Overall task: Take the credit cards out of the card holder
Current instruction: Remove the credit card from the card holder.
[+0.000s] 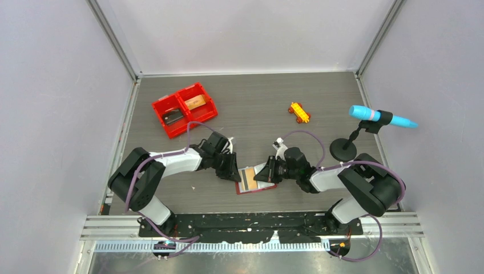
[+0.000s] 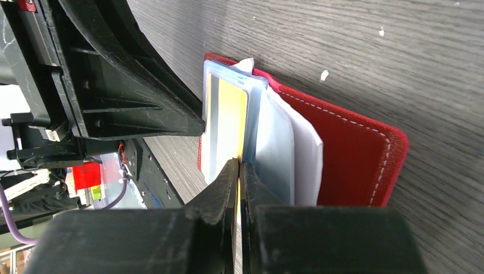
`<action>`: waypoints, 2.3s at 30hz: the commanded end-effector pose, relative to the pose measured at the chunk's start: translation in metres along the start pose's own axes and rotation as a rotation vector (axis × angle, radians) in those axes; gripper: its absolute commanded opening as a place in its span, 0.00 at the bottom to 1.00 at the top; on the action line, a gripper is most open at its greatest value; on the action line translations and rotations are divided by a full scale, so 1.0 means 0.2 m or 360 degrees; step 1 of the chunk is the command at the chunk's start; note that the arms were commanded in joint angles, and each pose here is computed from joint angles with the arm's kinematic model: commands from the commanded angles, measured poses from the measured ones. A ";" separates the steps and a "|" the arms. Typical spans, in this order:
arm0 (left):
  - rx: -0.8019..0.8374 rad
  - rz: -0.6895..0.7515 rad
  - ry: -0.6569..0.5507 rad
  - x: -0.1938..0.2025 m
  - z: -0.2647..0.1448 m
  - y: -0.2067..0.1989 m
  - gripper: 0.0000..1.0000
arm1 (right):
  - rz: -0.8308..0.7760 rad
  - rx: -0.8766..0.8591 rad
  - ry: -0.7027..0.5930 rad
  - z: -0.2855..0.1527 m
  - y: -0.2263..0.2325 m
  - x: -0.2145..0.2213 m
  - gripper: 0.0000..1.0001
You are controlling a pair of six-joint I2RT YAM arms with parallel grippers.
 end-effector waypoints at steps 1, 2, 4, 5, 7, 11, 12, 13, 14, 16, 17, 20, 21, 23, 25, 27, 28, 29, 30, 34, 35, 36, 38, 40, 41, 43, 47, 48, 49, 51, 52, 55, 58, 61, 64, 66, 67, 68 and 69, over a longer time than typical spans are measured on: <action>-0.0150 0.0004 0.0039 0.04 0.03 0.10 0.19 | -0.0029 -0.0113 -0.0069 -0.02 0.06 -0.04 0.05; -0.0151 0.0006 0.0034 0.04 0.03 0.10 0.19 | -0.0023 -0.0118 -0.0073 -0.03 0.07 -0.04 0.05; -0.0166 0.0002 0.0035 0.04 0.03 0.10 0.19 | -0.0020 -0.0111 -0.0078 -0.04 0.07 -0.05 0.05; -0.0171 0.0002 0.0036 0.04 0.03 0.10 0.19 | -0.0019 -0.0103 -0.0077 -0.04 0.07 -0.04 0.05; -0.0173 -0.0001 0.0042 0.04 0.03 0.10 0.19 | -0.0027 -0.0105 -0.0080 -0.05 0.07 -0.04 0.05; -0.0180 -0.0001 0.0027 0.04 0.03 0.10 0.19 | -0.0018 -0.0116 -0.0072 -0.06 0.07 -0.04 0.05; -0.0177 -0.0001 0.0026 0.04 0.03 0.10 0.19 | -0.0014 -0.0115 -0.0066 -0.06 0.07 -0.04 0.05; -0.0176 0.0001 0.0025 0.04 0.03 0.10 0.19 | -0.0014 -0.0123 -0.0063 -0.06 0.08 -0.04 0.06; -0.0175 0.0000 0.0025 0.04 0.03 0.10 0.19 | -0.0010 -0.0123 -0.0063 -0.06 0.08 -0.04 0.06; -0.0173 0.0003 0.0028 0.04 0.03 0.09 0.19 | -0.0007 -0.0125 -0.0068 -0.06 0.08 -0.04 0.06; -0.0174 0.0003 0.0029 0.04 0.03 0.09 0.19 | -0.0007 -0.0126 -0.0068 -0.06 0.08 -0.04 0.06; -0.0175 0.0001 0.0034 0.05 0.04 0.09 0.19 | -0.0008 -0.0171 -0.0065 -0.06 0.11 -0.05 0.05; -0.0174 0.0002 0.0032 0.05 0.04 0.09 0.19 | -0.0003 -0.0188 -0.0070 -0.06 0.11 -0.05 0.05; -0.0171 0.0007 0.0030 0.05 0.04 0.09 0.19 | 0.0006 -0.0202 -0.0077 -0.06 0.12 -0.05 0.11; -0.0170 0.0003 0.0028 0.05 0.04 0.09 0.19 | 0.0007 -0.0202 -0.0084 -0.06 0.12 -0.06 0.15; -0.0163 0.0001 0.0030 0.05 0.04 0.09 0.19 | 0.0009 -0.0202 -0.0083 -0.06 0.12 -0.06 0.06; -0.0160 0.0000 0.0028 0.05 0.04 0.09 0.19 | 0.0020 -0.0197 -0.0087 -0.06 0.12 -0.06 0.06; -0.0160 0.0000 0.0028 0.05 0.04 0.08 0.19 | 0.0023 -0.0192 -0.0092 -0.07 0.11 -0.05 0.05; -0.0164 -0.0001 0.0031 0.05 0.04 0.09 0.19 | 0.0023 -0.0192 -0.0101 -0.07 0.11 -0.05 0.05; -0.0176 -0.0004 0.0034 0.06 0.05 0.10 0.19 | 0.0022 -0.0204 -0.0108 -0.08 0.12 -0.05 0.05; -0.0177 -0.0005 0.0036 0.06 0.05 0.10 0.19 | 0.0024 -0.0199 -0.0106 -0.08 0.12 -0.05 0.05; -0.0175 -0.0005 0.0039 0.06 0.05 0.10 0.19 | 0.0018 -0.0198 -0.0111 -0.08 0.12 -0.05 0.05; -0.0176 -0.0006 0.0039 0.06 0.05 0.10 0.19 | 0.0008 -0.0168 -0.0115 -0.09 0.11 -0.05 0.05; -0.0178 -0.0007 0.0039 0.06 0.05 0.10 0.19 | 0.0005 -0.0126 -0.0109 -0.10 0.09 -0.04 0.05; -0.0179 -0.0005 0.0037 0.06 0.05 0.10 0.19 | -0.0002 -0.0120 -0.0121 -0.11 0.09 -0.04 0.05; -0.0182 -0.0005 0.0038 0.06 0.06 0.11 0.19 | -0.0011 -0.0107 -0.0134 -0.12 0.09 -0.05 0.05; -0.0181 -0.0007 0.0042 0.07 0.06 0.11 0.19 | -0.0026 -0.0073 -0.0143 -0.14 0.08 -0.05 0.05; -0.0183 -0.0011 0.0043 0.07 0.06 0.11 0.19 | -0.0027 -0.0065 -0.0139 -0.14 0.07 -0.04 0.05; -0.0181 -0.0011 0.0044 0.07 0.06 0.11 0.19 | -0.0033 -0.0066 -0.0147 -0.15 0.07 -0.05 0.05; -0.0174 -0.0010 0.0041 0.06 0.06 0.11 0.19 | -0.0034 -0.0073 -0.0149 -0.16 0.08 -0.05 0.05; -0.0170 -0.0009 0.0039 0.06 0.06 0.10 0.19 | -0.0036 -0.0081 -0.0146 -0.16 0.08 -0.04 0.05; -0.0168 -0.0007 0.0038 0.06 0.06 0.10 0.19 | -0.0030 -0.0108 -0.0167 -0.17 0.10 -0.05 0.05; -0.0161 -0.0011 0.0040 0.06 0.06 0.10 0.19 | -0.0026 -0.0133 -0.0178 -0.18 0.11 -0.06 0.05; -0.0148 -0.0010 0.0035 0.06 0.05 0.09 0.19 | -0.0029 -0.0106 -0.0187 -0.20 0.11 -0.06 0.05; -0.0126 -0.0004 0.0036 0.06 0.04 0.07 0.20 | -0.0039 -0.0001 -0.0203 -0.23 0.09 -0.07 0.05; -0.0099 0.0006 0.0029 0.05 0.03 0.05 0.21 | -0.0064 0.0069 -0.0215 -0.26 0.07 -0.08 0.05; -0.0084 0.0015 0.0024 0.05 0.02 0.04 0.22 | -0.0067 0.0115 -0.0191 -0.27 0.05 -0.06 0.05; -0.0069 0.0026 0.0013 0.04 0.01 0.02 0.23 | -0.0098 0.0118 -0.0232 -0.29 0.07 -0.09 0.05; -0.0056 0.0040 0.0002 0.04 0.01 0.01 0.24 | -0.0093 0.0136 -0.0224 -0.30 0.06 -0.08 0.05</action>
Point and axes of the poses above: each gripper's point midway between its finger pads, its own z axis out along the fingers, its own y axis along the line the jaws close on, x = y × z, the point moved 4 cm from there along -z, back along the fingers, and after that the axes turned 5 degrees about -z, right-handed, at the moved point
